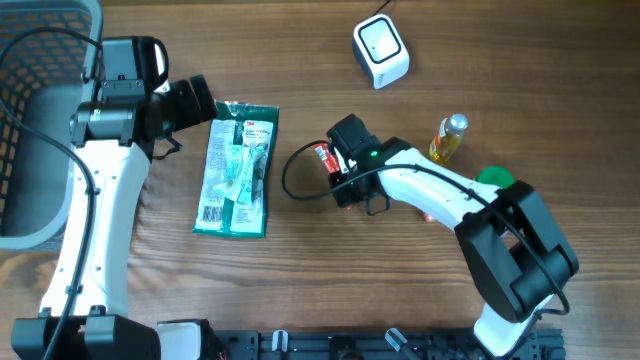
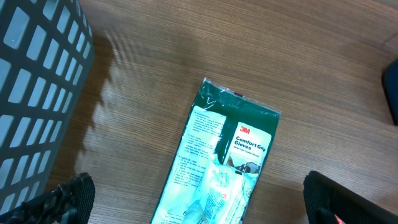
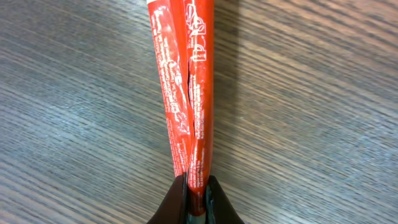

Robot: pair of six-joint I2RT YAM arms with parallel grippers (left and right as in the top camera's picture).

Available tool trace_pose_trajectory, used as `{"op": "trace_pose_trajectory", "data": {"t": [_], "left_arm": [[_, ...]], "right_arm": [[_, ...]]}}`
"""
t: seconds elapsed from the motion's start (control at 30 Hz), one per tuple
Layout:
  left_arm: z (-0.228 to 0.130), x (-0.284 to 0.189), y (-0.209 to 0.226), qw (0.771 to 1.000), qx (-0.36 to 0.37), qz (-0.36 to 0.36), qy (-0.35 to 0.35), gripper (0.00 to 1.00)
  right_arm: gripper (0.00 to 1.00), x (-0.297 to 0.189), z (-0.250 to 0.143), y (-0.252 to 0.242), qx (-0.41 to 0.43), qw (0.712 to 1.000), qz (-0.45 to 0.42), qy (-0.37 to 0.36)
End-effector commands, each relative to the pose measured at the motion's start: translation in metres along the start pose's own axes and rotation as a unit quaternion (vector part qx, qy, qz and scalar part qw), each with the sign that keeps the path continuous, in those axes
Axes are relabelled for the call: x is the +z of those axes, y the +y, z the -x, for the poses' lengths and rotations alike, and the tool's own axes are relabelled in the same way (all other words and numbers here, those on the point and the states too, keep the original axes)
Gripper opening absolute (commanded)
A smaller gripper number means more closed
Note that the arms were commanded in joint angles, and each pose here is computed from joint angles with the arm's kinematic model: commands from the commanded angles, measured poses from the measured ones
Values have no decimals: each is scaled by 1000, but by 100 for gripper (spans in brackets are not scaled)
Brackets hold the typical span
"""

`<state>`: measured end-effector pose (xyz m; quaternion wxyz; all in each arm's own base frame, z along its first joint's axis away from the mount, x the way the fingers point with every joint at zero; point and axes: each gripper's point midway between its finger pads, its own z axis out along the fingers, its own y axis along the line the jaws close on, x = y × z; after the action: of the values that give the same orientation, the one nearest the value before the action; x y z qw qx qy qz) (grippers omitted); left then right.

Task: Scan the item barcode
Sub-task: 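Close the right gripper on the red tube's end and lift it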

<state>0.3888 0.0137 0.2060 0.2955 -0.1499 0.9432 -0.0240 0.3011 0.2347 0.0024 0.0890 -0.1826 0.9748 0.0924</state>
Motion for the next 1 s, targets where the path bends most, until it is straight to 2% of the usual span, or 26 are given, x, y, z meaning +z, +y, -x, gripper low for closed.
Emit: {"op": "trace_pose_trajectory", "data": {"t": [0.0,0.87,0.97], "left_arm": [[7,-6,-1,1000,-6,-4,-11,100],[7,-6,-1,1000,-6,-4,-11,100],[7,-6,-1,1000,-6,-5,-11,100]], "right_arm": [[4,-3,7,-8,-6,1000,-13,-6],[4,2,0,-10,-9,1000,-15,0],[8,2,-1,-10,-10,1000,-15,1]]}}
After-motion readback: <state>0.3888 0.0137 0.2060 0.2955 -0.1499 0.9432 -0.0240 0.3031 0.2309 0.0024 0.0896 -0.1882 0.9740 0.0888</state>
